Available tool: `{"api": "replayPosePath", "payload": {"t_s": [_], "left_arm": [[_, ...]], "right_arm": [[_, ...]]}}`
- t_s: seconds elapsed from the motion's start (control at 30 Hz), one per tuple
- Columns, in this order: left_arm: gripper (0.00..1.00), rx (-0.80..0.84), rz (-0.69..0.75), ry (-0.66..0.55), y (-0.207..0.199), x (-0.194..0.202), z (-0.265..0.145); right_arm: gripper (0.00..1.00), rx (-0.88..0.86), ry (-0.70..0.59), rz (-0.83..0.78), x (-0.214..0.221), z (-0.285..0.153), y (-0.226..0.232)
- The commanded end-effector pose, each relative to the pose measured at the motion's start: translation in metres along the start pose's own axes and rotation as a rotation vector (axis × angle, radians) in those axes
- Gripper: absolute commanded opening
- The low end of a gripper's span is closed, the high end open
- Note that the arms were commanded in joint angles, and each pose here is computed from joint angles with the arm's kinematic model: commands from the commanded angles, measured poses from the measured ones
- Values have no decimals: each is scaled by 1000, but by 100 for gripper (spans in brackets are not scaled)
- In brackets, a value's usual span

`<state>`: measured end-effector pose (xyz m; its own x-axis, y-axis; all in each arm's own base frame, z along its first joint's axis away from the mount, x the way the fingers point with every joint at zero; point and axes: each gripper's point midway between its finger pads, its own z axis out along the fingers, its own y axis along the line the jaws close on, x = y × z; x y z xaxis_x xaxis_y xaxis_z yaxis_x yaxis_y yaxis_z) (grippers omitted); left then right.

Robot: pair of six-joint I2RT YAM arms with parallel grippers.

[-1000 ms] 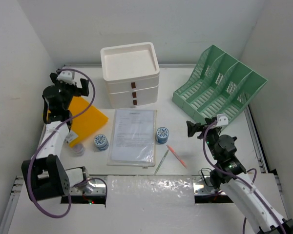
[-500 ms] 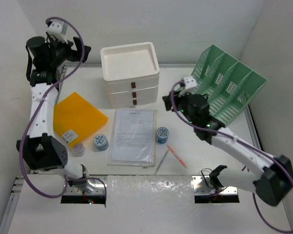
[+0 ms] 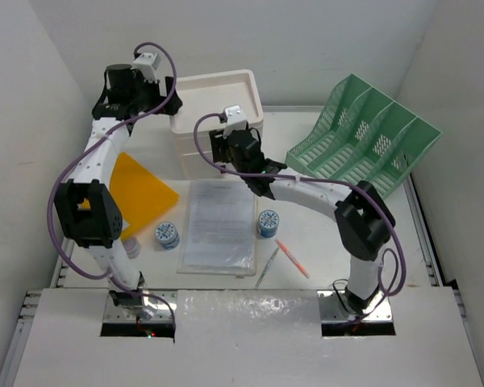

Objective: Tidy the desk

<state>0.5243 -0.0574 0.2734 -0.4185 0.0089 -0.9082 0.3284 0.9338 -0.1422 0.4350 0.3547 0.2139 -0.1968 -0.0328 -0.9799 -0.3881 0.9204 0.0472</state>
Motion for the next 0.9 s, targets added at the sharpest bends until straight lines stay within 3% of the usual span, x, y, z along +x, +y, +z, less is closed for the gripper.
{"api": "replayPosePath", "payload": {"t_s": [0.0, 0.2, 0.57, 0.77, 0.87], "left_arm": [[86, -68, 53, -87, 9, -29, -12], [85, -36, 32, -75, 5, -11, -1], [83, 8, -10, -55, -1, 11, 10], [82, 22, -14, -65, -4, 8, 8], [82, 23, -13, -70, -5, 7, 8]], "right_arm": [[61, 78, -72, 27, -19, 10, 4], [55, 179, -101, 50, -15, 22, 5], [37, 294, -164, 83, -13, 28, -5], [35, 317, -168, 100, -5, 30, -9], [25, 326, -176, 103, -5, 30, -11]]}}
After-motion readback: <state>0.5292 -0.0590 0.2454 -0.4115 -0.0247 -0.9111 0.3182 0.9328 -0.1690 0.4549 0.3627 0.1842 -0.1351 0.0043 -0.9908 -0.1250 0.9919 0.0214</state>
